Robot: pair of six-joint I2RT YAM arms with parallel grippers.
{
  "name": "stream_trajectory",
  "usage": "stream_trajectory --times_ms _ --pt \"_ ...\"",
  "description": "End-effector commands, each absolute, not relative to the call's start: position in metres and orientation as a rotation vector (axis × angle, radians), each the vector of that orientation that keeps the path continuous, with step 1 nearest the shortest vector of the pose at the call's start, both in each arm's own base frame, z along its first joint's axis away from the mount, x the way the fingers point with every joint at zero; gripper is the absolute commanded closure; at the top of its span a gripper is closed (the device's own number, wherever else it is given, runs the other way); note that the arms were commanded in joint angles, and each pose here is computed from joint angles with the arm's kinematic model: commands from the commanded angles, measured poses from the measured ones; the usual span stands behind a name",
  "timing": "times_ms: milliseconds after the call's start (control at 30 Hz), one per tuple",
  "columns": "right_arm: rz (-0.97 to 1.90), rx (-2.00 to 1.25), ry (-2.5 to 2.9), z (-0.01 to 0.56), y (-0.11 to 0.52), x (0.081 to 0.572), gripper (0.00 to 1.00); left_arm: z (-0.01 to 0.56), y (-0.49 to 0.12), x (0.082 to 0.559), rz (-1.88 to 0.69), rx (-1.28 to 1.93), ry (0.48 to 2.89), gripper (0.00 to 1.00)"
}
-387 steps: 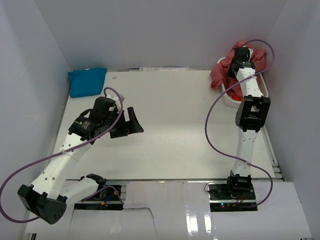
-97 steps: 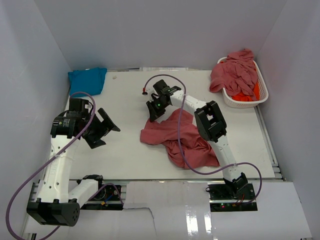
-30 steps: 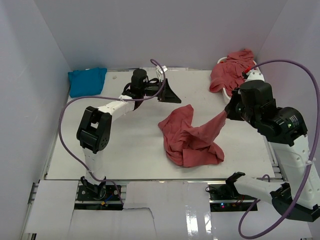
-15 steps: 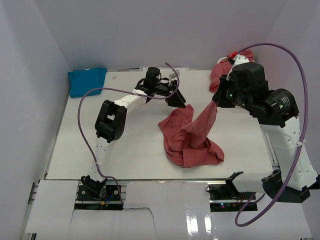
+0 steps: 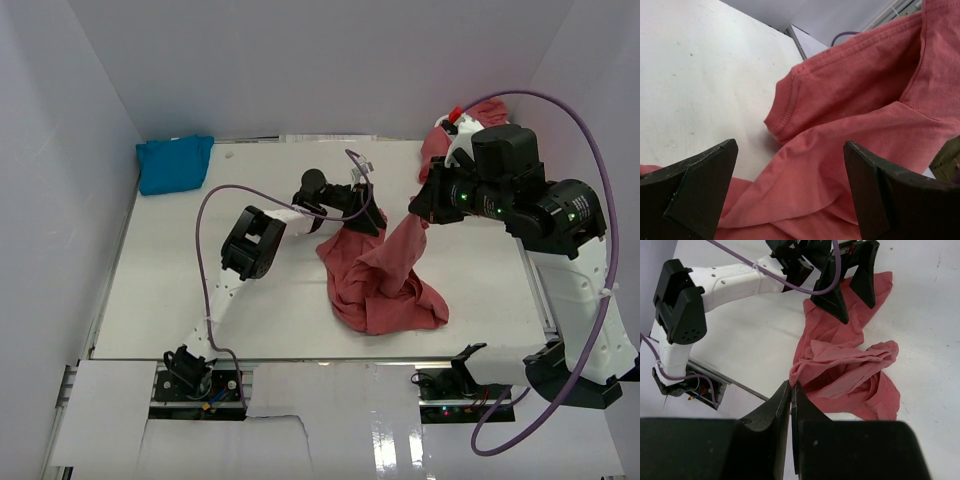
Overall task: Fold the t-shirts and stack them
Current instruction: Flatten out the tshirt
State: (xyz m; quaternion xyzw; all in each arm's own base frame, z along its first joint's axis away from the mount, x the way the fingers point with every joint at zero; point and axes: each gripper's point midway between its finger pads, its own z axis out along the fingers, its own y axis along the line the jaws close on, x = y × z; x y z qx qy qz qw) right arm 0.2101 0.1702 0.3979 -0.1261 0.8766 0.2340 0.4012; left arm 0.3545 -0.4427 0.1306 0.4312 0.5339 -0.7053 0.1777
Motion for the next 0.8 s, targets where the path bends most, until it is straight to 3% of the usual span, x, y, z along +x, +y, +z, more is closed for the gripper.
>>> stream_trajectory --times_ms 0,133,333,433,467,500,767 --pt "0.664 -0.364 2.178 0.407 0.174 0.197 0.92 0.157 -0.440 0.319 -1.977 1.416 1.340 0.03" --pt "0.661 -0.348 2.184 0.402 0.175 0.201 0.92 0.149 -0.439 0.294 -2.004 1.492 1.349 0.17" --pt "0.652 -0.343 2.203 0.396 0.178 0.207 0.92 0.153 -0.432 0.259 -2.041 1.569 1.401 0.24" --pt "0.644 -0.334 2.203 0.395 0.178 0.210 0.92 0.153 -0.428 0.243 -2.024 1.667 1.407 0.67" --pt "0.642 -0.331 2.202 0.395 0.178 0.210 0.92 0.155 -0.425 0.242 -2.026 1.668 1.419 0.93" --pt "0.635 -0.324 2.202 0.395 0.178 0.212 0.92 0.155 -0.425 0.240 -2.021 1.675 1.416 1.00" --pt "0.438 -0.135 2.270 0.377 0.145 0.218 0.92 0.189 -0.397 0.284 -1.983 1.452 1.414 1.00"
